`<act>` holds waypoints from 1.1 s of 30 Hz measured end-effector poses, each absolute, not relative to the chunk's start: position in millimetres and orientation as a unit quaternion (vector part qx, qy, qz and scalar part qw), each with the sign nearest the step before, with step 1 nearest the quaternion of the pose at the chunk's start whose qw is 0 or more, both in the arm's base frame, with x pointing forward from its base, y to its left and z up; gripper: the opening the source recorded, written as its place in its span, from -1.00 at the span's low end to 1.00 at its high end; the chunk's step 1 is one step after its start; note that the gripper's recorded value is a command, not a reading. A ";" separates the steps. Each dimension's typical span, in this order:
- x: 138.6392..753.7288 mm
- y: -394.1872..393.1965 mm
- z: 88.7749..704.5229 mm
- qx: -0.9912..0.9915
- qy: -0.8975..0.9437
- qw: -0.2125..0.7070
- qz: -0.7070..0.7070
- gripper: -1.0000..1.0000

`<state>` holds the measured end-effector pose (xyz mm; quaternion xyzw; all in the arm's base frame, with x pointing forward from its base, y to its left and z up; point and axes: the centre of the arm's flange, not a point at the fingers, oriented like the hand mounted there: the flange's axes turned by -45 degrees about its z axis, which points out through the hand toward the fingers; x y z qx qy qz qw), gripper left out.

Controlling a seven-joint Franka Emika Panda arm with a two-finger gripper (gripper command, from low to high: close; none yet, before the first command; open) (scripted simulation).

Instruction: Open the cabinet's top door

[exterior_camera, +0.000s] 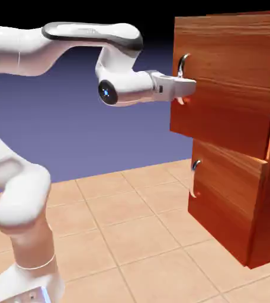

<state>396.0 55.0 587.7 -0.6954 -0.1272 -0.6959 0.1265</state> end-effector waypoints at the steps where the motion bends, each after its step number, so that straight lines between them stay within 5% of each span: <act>1: 391.4 50.0 587.7 -0.694 -0.135 0.134 -0.694 -1.00; 33: 310.6 -189.7 587.5 -0.587 -0.394 0.394 -0.587 -1.00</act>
